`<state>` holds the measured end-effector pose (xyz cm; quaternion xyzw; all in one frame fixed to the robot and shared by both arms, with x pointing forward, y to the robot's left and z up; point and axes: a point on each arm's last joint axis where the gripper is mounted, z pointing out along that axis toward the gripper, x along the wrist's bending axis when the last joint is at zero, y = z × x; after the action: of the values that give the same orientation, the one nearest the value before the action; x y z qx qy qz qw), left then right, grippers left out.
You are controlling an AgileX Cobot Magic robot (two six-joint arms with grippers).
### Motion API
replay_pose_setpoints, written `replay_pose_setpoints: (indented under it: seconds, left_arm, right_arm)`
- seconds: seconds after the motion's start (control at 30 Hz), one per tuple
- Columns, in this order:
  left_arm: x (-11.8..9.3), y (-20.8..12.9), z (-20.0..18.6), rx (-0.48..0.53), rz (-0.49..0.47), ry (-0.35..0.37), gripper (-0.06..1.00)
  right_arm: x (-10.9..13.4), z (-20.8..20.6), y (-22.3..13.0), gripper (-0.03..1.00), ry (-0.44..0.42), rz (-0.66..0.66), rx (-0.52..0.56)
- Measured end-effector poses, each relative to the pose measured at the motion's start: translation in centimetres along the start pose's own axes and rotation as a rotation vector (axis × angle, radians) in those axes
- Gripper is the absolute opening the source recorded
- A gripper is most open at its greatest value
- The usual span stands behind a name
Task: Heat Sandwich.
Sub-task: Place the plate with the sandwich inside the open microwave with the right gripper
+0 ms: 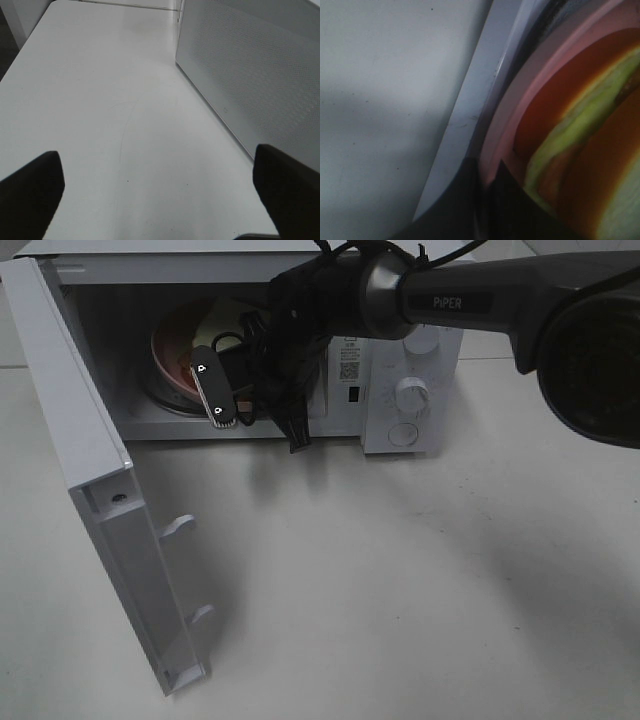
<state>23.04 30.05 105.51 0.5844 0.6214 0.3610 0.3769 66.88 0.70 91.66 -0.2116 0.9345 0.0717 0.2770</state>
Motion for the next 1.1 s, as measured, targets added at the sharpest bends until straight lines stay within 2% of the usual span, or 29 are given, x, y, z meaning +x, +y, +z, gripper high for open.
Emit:
replay_pose_setpoints:
  seconds: [0.1, 0.2, 0.23, 0.27, 0.3, 0.33, 0.37, 0.43, 0.57, 0.8, 1.0, 1.1]
  left_arm:
    - [0.0, 0.0, 0.0, 0.0, 0.0, 0.0, 0.96]
    - [0.0, 0.0, 0.0, 0.0, 0.0, 0.0, 0.96]
    - [0.0, 0.0, 0.0, 0.0, 0.0, 0.0, 0.96]
    - [0.0, 0.0, 0.0, 0.0, 0.0, 0.0, 0.96]
    - [0.0, 0.0, 0.0, 0.0, 0.0, 0.0, 0.96]
    - [0.0, 0.0, 0.0, 0.0, 0.0, 0.0, 0.96]
    - [0.0, 0.0, 0.0, 0.0, 0.0, 0.0, 0.96]
    - [0.0, 0.0, 0.0, 0.0, 0.0, 0.0, 0.96]
    - [0.0, 0.0, 0.0, 0.0, 0.0, 0.0, 0.96]
    - [0.0, 0.0, 0.0, 0.0, 0.0, 0.0, 0.96]
    - [0.0, 0.0, 0.0, 0.0, 0.0, 0.0, 0.96]
    - [0.0, 0.0, 0.0, 0.0, 0.0, 0.0, 0.96]
  right_arm:
    - [0.0, 0.0, 0.0, 0.08, -0.003, 0.018, -0.001]
    - [-0.3, 0.0, 0.0, 0.18, -0.03, 0.036, -0.005]
    - [-0.3, 0.0, 0.0, 0.18, -0.03, 0.036, -0.005]
    - [-0.3, 0.0, 0.1, 0.22, -0.034, 0.042, -0.007]
    - [-0.3, 0.0, 0.1, 0.32, -0.036, 0.063, -0.008]
    - [-0.4, -0.1, 0.1, 0.37, -0.04, 0.07, -0.009]
    - [-0.4, -0.1, 0.1, 0.37, -0.04, 0.07, -0.009]
    - [-0.6, -0.4, 0.1, 0.5, -0.053, 0.105, -0.013]
    - [-1.0, -1.0, 0.1, 0.58, -0.067, 0.169, -0.019]
    - [-1.0, -2.3, 0.0, 0.6, -0.05, 0.293, -0.014]
    - [-0.1, -3.0, -0.3, 0.6, -0.006, 0.279, 0.002]
    - [0.8, -3.5, -0.5, 0.6, 0.043, 0.242, 0.021]
